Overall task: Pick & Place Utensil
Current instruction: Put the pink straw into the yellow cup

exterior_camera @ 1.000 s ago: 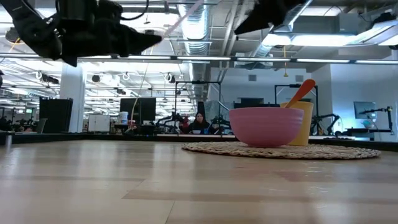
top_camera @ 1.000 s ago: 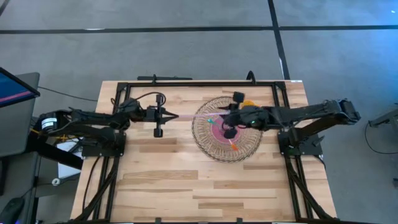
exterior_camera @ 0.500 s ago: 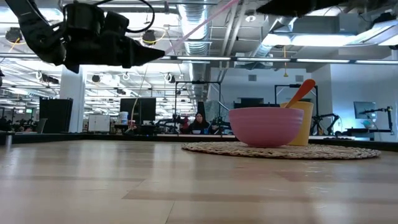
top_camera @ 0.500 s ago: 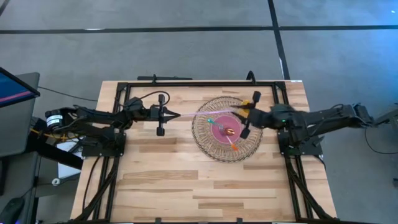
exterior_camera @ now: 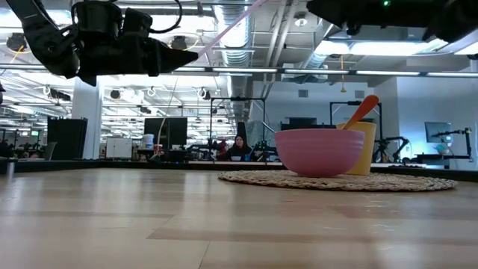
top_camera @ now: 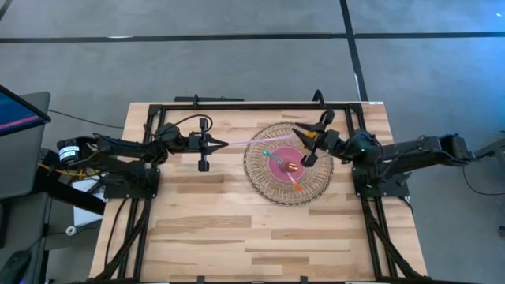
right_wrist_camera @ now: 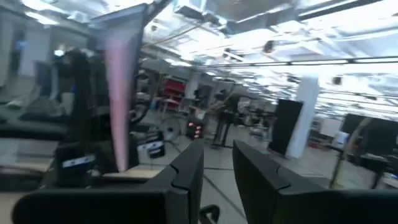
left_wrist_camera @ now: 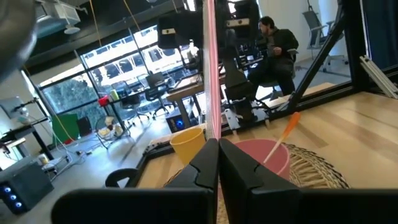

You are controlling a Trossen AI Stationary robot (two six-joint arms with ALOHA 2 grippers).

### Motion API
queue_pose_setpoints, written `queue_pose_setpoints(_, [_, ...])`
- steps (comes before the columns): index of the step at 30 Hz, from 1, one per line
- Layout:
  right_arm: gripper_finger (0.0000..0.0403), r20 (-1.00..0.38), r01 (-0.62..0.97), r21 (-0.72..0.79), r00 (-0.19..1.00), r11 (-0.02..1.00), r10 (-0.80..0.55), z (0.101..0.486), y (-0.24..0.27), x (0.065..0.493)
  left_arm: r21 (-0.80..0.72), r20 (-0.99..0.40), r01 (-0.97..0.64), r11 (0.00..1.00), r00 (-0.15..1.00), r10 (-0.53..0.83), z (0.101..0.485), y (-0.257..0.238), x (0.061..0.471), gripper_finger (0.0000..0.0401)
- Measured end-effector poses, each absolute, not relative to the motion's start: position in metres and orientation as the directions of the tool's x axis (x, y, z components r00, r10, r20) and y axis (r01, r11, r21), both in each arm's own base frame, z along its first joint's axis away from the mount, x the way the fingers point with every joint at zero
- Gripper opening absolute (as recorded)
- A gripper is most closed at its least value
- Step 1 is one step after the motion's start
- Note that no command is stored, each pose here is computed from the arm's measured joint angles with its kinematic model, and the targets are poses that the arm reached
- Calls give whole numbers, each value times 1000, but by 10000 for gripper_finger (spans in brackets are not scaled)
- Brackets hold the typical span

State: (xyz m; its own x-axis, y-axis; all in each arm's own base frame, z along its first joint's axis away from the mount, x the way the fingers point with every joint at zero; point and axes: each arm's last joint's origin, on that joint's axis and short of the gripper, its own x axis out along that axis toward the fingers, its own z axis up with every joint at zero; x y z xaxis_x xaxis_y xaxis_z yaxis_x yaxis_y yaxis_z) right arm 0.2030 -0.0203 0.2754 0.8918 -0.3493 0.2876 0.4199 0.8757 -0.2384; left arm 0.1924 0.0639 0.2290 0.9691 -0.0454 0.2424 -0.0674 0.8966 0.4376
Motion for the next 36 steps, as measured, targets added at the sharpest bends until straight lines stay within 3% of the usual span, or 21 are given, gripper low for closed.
queue_pose_setpoints(6, [79, 309, 266, -284, 935, 921, -174, 269, -20, 214, 438, 244, -68, 897, 969, -45, 229, 64, 192, 6])
queue_pose_setpoints(14, [79, 389, 234, -217, 911, 948, -136, 271, -20, 224, 438, 245, -69, 896, 968, -45, 229, 64, 192, 7])
queue_pose_setpoints(36, [79, 368, 187, -230, 925, 955, -93, 280, -19, 261, 385, 225, -48, 922, 973, -43, 227, 64, 193, 7])
